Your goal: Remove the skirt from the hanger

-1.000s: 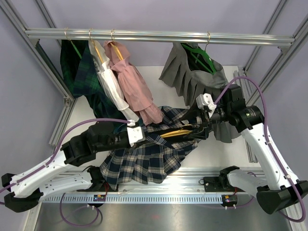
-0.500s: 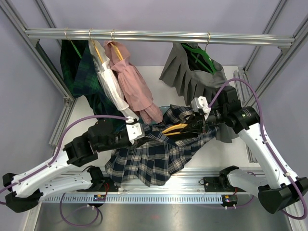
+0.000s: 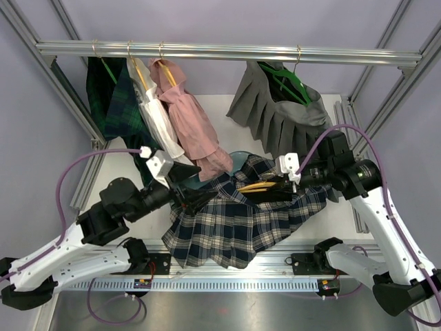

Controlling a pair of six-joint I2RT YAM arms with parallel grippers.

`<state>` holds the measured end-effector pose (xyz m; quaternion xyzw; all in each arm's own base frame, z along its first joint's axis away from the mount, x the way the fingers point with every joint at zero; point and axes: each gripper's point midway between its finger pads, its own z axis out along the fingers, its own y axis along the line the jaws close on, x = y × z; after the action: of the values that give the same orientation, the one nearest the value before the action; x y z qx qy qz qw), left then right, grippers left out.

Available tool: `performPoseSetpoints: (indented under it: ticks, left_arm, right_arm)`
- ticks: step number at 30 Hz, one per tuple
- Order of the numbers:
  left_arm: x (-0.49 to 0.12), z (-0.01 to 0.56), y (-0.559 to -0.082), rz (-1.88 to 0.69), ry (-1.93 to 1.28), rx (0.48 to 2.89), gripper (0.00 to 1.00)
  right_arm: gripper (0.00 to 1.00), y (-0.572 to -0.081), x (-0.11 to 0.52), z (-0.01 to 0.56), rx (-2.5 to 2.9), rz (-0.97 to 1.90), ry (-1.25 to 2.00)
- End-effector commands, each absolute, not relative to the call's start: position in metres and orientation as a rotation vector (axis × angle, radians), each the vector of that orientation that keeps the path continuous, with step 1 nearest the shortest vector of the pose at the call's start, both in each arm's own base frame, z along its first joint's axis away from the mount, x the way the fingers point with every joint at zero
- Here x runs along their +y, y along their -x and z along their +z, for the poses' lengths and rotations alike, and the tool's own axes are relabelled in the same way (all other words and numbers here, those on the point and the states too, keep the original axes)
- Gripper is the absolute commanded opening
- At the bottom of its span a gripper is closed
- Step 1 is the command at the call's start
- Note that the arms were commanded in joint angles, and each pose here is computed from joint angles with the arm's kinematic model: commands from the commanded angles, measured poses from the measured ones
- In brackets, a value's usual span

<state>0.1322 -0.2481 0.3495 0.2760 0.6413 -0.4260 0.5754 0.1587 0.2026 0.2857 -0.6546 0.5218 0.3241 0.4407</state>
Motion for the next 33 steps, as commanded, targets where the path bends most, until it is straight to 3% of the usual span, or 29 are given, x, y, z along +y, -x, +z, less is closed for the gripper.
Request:
performPoseSetpoints:
  ticks: [1,10,20,25,29,30,33]
  left_arm:
    - [-0.247,0.380,-0.139,-1.144,-0.356,1.585,0.99]
    - [-0.320,0.315,-0.152,-1.212,-0.038,2.198,0.99]
    - [-0.333,0.267,-0.151,-1.073,-0.009,2.441,0.96]
    - [-0.336,0.257,-0.143,-1.079,-0.096,2.480,0.72]
    - [-0.336,0.256,-0.136,-1.089,-0.183,2.486,0.38]
    - [-0.335,0.256,-0.136,-1.087,-0.193,2.486,0.17]
    - [-0.319,0.253,-0.136,-1.009,-0.236,2.501,0.00]
  right_arm:
    - [0.00,-0.165,0.189,0.305,1.199,0.580,1.698]
    - [0.00,-0.166,0.178,0.298,1.037,0.355,1.840]
    - [0.00,-0.154,0.172,0.293,0.887,0.271,1.902]
    - [0.00,-0.153,0.174,0.291,0.900,0.293,1.888]
    - [0.00,-0.155,0.174,0.293,0.927,0.294,1.864]
    - [0.00,-0.155,0.174,0.293,0.941,0.302,1.856]
    - [0.00,-0.158,0.172,0.294,0.981,0.297,1.836]
